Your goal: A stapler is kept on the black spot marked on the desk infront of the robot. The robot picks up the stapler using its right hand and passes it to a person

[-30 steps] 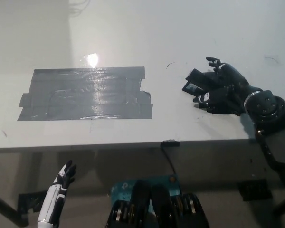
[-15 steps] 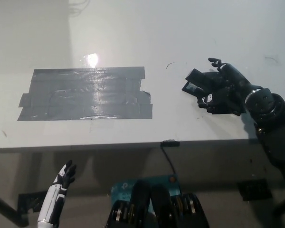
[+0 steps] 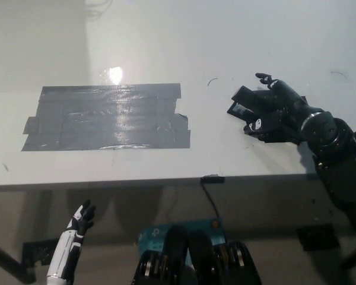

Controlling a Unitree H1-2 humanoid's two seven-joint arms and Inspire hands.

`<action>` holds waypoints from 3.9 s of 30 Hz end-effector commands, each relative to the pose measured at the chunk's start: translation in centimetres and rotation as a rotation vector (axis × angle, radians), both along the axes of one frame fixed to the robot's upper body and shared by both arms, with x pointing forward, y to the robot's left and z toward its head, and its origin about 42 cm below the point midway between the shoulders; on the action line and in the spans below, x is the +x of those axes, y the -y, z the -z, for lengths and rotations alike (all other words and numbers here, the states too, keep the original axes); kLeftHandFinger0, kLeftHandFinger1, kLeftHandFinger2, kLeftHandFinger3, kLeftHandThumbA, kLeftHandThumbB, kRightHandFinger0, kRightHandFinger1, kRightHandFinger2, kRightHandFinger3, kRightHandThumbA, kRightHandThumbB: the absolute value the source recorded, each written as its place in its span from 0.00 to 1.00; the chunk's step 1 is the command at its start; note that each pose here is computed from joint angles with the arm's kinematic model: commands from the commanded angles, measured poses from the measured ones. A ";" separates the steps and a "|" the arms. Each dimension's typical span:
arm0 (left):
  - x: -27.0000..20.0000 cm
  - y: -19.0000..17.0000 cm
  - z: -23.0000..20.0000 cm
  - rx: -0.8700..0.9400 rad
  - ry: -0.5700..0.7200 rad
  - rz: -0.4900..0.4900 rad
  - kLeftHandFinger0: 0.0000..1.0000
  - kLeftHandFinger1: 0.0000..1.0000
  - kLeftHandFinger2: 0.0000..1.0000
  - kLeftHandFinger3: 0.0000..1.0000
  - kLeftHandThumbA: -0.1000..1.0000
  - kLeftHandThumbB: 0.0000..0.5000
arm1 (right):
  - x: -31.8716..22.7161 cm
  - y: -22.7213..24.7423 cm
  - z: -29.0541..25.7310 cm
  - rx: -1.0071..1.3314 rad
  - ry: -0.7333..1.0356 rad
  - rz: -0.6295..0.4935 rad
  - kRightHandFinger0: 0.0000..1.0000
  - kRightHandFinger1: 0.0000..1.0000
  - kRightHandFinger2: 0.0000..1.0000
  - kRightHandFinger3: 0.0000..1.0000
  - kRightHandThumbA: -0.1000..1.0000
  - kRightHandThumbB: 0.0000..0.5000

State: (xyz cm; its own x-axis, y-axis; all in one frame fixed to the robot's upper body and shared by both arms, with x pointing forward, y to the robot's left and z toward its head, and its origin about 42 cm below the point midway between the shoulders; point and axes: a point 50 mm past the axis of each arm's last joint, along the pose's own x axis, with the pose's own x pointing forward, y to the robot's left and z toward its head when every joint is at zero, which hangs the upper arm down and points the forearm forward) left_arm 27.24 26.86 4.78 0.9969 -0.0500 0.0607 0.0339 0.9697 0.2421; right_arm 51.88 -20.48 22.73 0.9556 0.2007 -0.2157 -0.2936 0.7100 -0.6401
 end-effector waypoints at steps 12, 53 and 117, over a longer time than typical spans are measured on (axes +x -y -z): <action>0.6 -0.3 -1.5 0.018 0.065 0.024 1.00 1.00 1.00 1.00 1.00 0.66 | 1.7 -0.4 -4.0 -0.059 0.093 -0.026 1.00 1.00 1.00 1.00 1.00 0.72; 1.1 -0.4 -1.8 0.024 0.069 0.026 1.00 1.00 1.00 1.00 1.00 0.92 | 2.6 0.3 -1.5 -0.170 0.116 0.090 0.25 0.77 1.00 1.00 0.00 0.35; 2.2 -0.3 -2.2 0.026 0.089 0.035 1.00 1.00 1.00 1.00 1.00 1.00 | 4.2 -6.3 -12.4 1.646 -0.254 -0.022 0.00 0.23 0.67 0.60 0.00 0.40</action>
